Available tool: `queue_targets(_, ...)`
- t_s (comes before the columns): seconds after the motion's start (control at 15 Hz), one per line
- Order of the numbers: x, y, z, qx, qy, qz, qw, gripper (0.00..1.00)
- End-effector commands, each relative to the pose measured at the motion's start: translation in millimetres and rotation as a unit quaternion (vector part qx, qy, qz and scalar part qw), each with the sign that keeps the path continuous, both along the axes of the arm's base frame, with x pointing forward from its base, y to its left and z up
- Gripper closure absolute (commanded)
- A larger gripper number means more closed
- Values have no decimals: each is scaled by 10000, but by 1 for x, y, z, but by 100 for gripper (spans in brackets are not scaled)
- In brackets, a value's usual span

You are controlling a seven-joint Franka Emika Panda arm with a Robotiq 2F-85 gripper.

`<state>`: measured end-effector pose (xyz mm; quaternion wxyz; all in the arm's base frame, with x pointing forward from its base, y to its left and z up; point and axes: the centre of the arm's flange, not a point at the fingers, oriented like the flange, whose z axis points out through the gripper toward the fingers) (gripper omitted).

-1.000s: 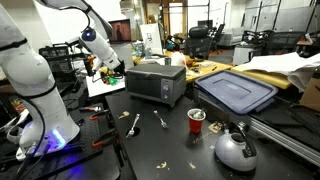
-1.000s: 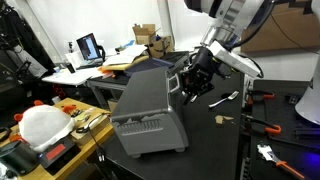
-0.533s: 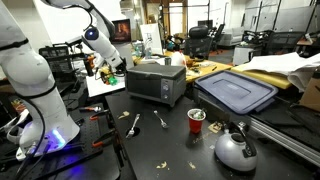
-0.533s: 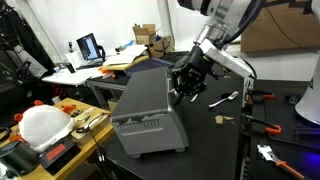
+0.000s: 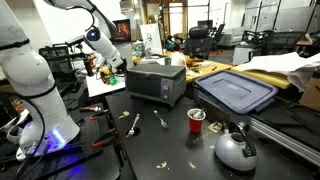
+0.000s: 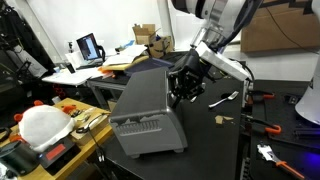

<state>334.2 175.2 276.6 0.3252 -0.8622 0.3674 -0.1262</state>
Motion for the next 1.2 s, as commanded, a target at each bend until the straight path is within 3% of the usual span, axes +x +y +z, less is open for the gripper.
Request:
queue_targets(0.0,21,28,-23,125,37,108,9999,100)
queue_targets(1.13,43,62,-36,189,-149,393,9989,100)
